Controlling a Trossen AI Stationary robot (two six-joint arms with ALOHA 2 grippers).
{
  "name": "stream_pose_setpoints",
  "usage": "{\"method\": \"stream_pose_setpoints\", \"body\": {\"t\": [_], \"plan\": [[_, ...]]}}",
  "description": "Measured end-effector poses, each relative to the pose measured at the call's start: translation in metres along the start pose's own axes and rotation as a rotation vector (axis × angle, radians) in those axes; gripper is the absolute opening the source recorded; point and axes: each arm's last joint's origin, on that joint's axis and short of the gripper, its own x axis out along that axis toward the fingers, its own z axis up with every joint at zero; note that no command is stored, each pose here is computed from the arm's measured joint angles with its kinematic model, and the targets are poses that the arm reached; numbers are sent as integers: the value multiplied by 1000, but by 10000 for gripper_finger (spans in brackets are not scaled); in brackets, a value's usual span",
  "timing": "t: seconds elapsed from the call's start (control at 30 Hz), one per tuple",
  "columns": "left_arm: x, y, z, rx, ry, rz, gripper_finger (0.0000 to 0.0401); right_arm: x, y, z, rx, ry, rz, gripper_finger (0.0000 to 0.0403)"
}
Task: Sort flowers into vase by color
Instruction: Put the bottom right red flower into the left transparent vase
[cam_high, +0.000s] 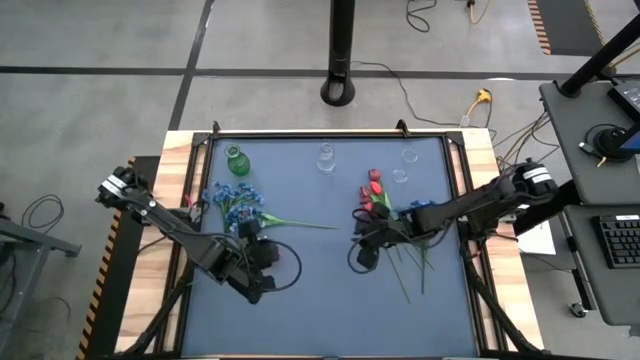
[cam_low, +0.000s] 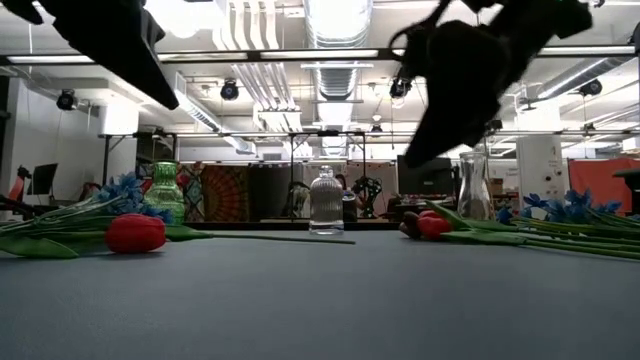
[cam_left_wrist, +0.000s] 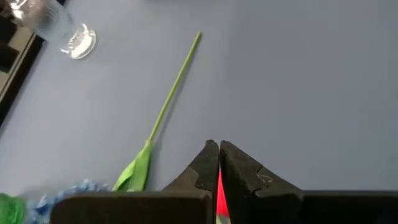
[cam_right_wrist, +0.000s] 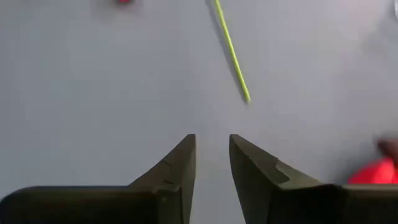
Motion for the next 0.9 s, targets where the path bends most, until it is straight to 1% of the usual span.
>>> {"method": "stream_pose_setpoints", "body": {"t": [0.1, 0.23, 0.37, 0.53, 0.67, 0.73, 0.9], "plan": [[-10, 2, 0, -3, -34, -12, 0, 7, 5, 8, -89, -11, -35, 120], [-28, 3, -3, 12, -137, 12, 0, 16, 7, 19, -177, -15, -55, 154], [-50, 1, -8, 17, -265, 27, 0, 27, 7, 24, -224, -2, -69, 179], [-67, 0, -14, 25, -380, 55, 0, 34, 4, 27, -266, 2, -81, 194], [-74, -2, -17, 58, -444, 95, 0, 37, -3, 27, -240, 21, -105, 195], [-76, -3, -18, 73, -460, 109, 0, 37, -10, 27, -176, 36, -151, 192], [-76, -2, -18, 108, -468, 132, 0, 34, -33, 19, 8, 155, -289, 190]]}}
